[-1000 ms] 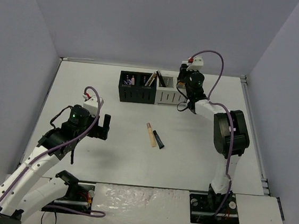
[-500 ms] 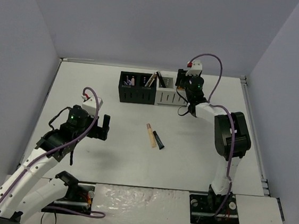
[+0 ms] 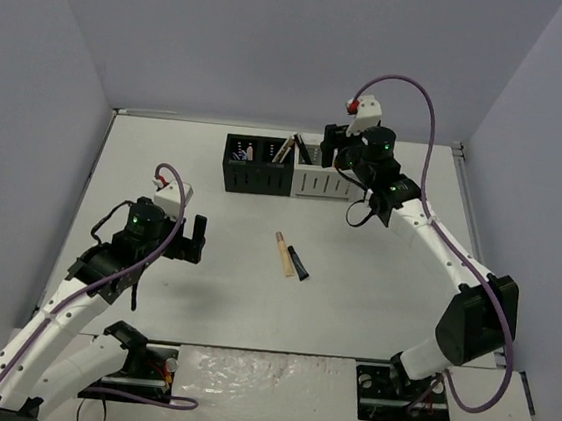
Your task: Organize the makeup
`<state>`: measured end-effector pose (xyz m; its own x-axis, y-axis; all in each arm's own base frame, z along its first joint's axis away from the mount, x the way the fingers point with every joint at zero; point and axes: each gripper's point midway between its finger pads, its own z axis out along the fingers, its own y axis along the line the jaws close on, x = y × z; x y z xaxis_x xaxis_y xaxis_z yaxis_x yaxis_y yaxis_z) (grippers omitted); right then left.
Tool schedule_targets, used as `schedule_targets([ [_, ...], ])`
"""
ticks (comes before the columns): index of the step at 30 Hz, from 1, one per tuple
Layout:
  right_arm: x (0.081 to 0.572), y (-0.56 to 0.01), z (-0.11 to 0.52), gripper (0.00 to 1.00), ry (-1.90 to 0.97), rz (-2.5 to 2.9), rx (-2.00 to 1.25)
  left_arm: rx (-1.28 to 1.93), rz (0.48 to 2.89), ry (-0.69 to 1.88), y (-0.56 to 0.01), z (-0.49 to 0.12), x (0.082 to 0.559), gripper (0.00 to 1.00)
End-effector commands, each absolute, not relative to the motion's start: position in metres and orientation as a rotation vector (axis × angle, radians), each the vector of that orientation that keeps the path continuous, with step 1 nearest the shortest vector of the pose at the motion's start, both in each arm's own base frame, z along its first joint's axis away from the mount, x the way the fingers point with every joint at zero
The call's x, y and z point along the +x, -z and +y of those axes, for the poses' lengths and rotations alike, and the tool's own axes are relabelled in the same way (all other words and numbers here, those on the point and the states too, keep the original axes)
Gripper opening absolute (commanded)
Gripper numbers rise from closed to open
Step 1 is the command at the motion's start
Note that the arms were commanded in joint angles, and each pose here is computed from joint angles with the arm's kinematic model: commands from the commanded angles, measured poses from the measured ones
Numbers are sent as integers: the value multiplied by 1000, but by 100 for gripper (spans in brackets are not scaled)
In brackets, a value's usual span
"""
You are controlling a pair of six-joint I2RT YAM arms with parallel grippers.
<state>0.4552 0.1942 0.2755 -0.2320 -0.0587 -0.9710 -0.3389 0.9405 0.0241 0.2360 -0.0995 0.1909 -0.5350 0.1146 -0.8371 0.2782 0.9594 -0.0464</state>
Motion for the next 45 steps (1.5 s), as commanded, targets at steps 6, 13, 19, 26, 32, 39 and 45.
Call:
schedule_targets([
  [6,320,-148,255,65,-345,2255,-576,256,2065,193,-212,-96,245,97],
  [13,290,-73,254,49,-246,2436,-607,255,2084,182,-207,-95,246,97],
  [19,291,-52,253,40,-203,2473,-613,260,2096,180,-204,-96,247,97],
  [26,294,-31,254,37,-176,2508,-621,262,2102,177,-203,-96,247,97],
  [32,292,-13,248,32,-146,2546,-621,261,2102,175,-204,-95,247,97],
  [39,300,-19,225,15,-134,2550,-542,260,2102,175,-204,-95,246,97],
  [45,331,-96,221,3,-203,2367,-475,261,2098,182,-205,-96,246,97],
])
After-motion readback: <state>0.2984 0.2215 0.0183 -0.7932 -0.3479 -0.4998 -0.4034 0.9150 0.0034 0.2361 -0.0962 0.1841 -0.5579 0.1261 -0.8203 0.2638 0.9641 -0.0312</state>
